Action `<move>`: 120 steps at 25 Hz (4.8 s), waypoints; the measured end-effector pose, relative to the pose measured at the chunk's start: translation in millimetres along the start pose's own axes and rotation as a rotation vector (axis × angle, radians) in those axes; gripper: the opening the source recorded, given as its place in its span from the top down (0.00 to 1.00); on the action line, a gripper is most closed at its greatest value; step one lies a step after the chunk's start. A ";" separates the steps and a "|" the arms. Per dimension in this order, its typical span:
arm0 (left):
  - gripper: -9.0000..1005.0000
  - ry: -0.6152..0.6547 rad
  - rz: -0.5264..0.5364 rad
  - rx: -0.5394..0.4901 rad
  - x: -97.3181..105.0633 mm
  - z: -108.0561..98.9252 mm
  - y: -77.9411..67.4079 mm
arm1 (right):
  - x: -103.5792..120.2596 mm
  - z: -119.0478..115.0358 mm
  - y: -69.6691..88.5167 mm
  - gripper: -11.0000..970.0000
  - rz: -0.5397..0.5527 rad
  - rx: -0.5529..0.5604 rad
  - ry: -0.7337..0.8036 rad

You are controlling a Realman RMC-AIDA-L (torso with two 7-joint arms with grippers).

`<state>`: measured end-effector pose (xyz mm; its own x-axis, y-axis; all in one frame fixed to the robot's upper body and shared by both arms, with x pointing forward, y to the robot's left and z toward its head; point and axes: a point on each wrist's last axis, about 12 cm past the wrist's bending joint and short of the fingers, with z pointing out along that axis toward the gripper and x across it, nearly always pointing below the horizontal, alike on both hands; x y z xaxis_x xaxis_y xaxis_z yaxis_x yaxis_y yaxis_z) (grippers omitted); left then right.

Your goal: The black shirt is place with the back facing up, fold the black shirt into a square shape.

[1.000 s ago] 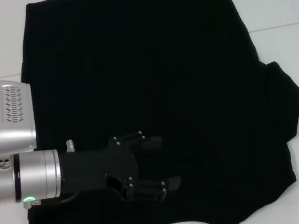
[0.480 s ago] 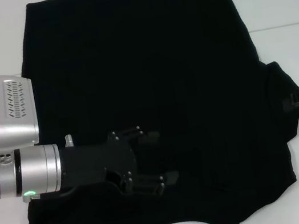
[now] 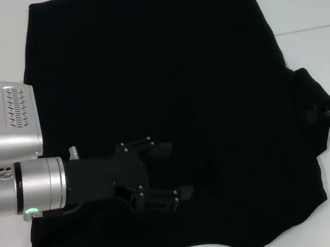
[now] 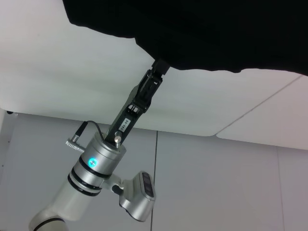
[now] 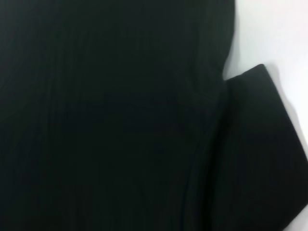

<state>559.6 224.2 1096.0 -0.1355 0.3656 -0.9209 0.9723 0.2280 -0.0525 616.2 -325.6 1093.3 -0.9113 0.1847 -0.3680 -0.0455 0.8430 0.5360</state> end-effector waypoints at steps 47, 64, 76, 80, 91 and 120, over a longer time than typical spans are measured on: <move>0.09 -0.045 -0.119 -0.060 9.4 -4.0 -2.6 | -13.1 -47.8 -24.2 0.96 -0.321 0.176 0.031; 0.10 -0.047 -0.139 -0.059 9.6 -0.2 -3.9 | -22.6 -52.6 -17.6 0.95 -0.351 0.194 0.015; 0.10 -0.042 -0.142 -0.060 11.1 -0.4 -4.4 | -29.2 -47.7 -7.2 0.94 -0.374 0.182 0.000; 0.10 -0.042 -0.142 -0.060 10.8 -0.3 -4.1 | -33.4 -44.1 1.4 0.94 -0.387 0.166 -0.005; 0.11 -0.037 -0.138 -0.070 10.7 -3.5 -1.6 | -46.9 12.0 111.8 0.93 -0.590 0.101 0.143; 0.11 -0.296 -0.215 -0.075 -2.1 -58.1 -3.4 | -27.9 11.9 106.3 0.09 -0.561 -0.217 -0.100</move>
<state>545.5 275.1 1120.5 -0.2637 0.0279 -0.9642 0.9094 0.3405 -0.2388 641.7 -235.1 1151.6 -0.6814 -0.2025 -0.7034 -0.6000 0.7049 0.3783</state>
